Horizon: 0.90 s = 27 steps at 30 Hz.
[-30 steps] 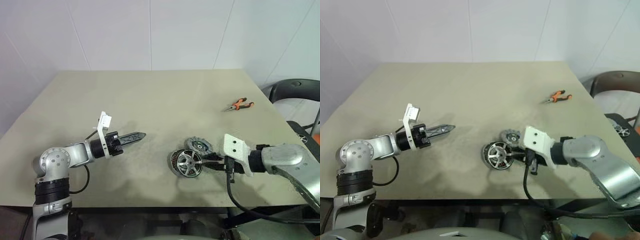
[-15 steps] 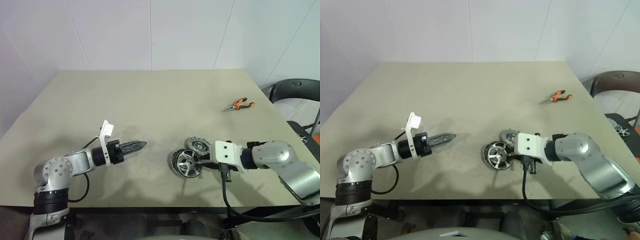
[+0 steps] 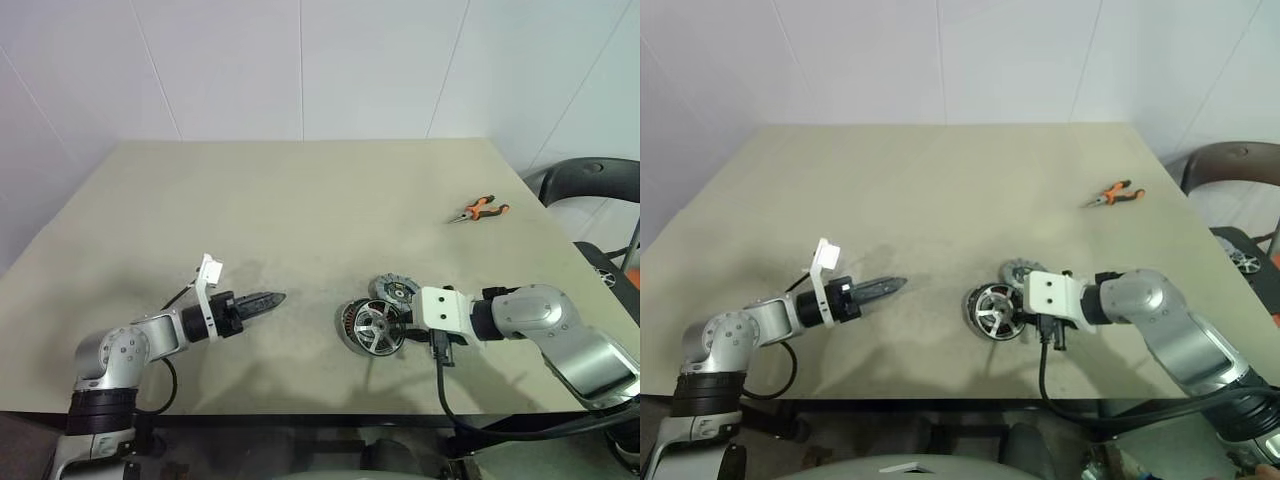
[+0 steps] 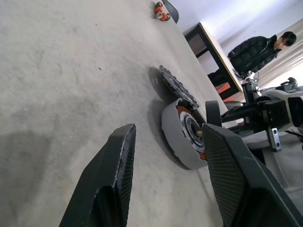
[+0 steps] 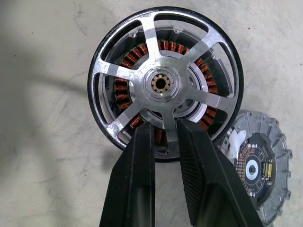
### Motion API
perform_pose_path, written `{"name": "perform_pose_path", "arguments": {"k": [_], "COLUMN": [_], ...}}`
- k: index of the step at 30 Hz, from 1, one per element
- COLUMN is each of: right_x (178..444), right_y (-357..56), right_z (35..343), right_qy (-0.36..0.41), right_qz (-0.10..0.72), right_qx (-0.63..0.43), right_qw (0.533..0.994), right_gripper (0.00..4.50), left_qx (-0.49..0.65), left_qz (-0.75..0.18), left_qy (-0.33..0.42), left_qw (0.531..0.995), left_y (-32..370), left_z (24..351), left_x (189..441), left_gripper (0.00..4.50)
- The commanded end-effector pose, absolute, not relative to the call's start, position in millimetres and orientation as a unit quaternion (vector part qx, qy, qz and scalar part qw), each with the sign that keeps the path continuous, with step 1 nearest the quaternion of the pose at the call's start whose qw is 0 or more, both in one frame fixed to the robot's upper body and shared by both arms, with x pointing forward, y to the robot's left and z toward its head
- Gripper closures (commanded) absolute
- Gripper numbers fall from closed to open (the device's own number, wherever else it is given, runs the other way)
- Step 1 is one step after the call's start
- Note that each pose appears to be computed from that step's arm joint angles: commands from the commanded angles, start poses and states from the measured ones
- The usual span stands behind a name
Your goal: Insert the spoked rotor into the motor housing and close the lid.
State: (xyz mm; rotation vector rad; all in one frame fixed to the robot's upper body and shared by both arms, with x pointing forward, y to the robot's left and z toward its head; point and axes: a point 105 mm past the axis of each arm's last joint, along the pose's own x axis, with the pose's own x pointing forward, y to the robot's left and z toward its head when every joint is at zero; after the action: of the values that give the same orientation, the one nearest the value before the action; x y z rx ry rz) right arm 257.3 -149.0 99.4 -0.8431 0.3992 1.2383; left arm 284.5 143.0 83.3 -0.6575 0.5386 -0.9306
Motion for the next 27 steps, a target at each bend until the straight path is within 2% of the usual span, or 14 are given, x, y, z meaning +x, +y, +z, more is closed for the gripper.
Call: {"name": "perform_pose_path", "arguments": {"k": [1, 4, 22, 27], "right_x": [264, 267, 276, 277], "right_y": [-144, -141, -135, -130], "right_z": [106, 107, 128, 123], "right_qy": [0.155, 0.145, 0.13, 0.129], "right_qz": [0.558, 0.56, 0.572, 0.583], "right_qx": [-0.397, -0.403, -0.418, -0.425], "right_qw": [0.712, 0.71, 0.694, 0.681], "right_gripper": [3.87, 4.48, 4.48, 4.48], "left_qx": [-0.301, -0.302, -0.314, -0.314], "left_qz": [-0.439, -0.438, -0.433, -0.432], "left_qy": [0.237, 0.236, 0.234, 0.232], "left_qw": [0.813, 0.813, 0.812, 0.813], "left_y": [146, 146, 134, 133], "left_z": [87, 85, 83, 85], "left_x": [287, 289, 291, 293], "left_gripper": [2.14, 2.14, 2.14, 2.14]}}
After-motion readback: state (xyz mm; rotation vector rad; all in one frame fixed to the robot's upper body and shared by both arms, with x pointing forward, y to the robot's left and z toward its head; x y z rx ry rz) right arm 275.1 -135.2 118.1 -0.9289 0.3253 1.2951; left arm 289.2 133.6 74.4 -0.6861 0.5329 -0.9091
